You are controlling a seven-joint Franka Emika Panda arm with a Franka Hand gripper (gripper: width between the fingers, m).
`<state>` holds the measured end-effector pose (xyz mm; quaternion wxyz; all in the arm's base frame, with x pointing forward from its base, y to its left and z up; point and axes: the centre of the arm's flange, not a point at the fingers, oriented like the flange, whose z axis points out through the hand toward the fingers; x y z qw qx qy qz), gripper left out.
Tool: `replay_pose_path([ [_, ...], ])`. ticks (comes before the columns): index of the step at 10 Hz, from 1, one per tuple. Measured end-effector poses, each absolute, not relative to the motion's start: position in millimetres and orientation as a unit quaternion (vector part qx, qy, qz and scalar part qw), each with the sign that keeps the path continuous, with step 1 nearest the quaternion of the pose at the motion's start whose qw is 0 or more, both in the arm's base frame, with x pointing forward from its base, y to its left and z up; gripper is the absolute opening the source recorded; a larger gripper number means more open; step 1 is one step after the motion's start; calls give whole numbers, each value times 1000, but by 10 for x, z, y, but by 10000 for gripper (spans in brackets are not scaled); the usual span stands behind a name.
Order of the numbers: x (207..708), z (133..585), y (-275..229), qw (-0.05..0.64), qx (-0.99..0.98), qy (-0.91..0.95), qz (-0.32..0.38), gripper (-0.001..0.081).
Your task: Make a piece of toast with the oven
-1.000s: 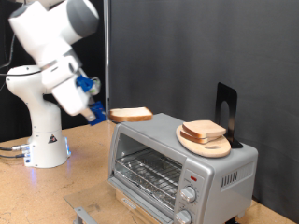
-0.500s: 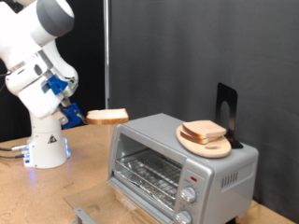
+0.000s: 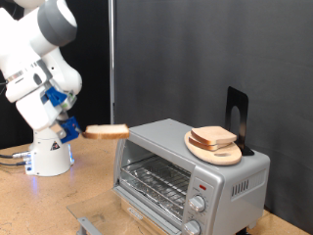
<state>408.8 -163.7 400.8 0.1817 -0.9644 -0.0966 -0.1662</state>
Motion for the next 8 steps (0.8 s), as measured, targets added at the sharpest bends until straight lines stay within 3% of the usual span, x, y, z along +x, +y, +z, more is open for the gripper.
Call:
replay_pose_path([
  [8,4363,3292,-1820,163,-977,-69,-114,365],
])
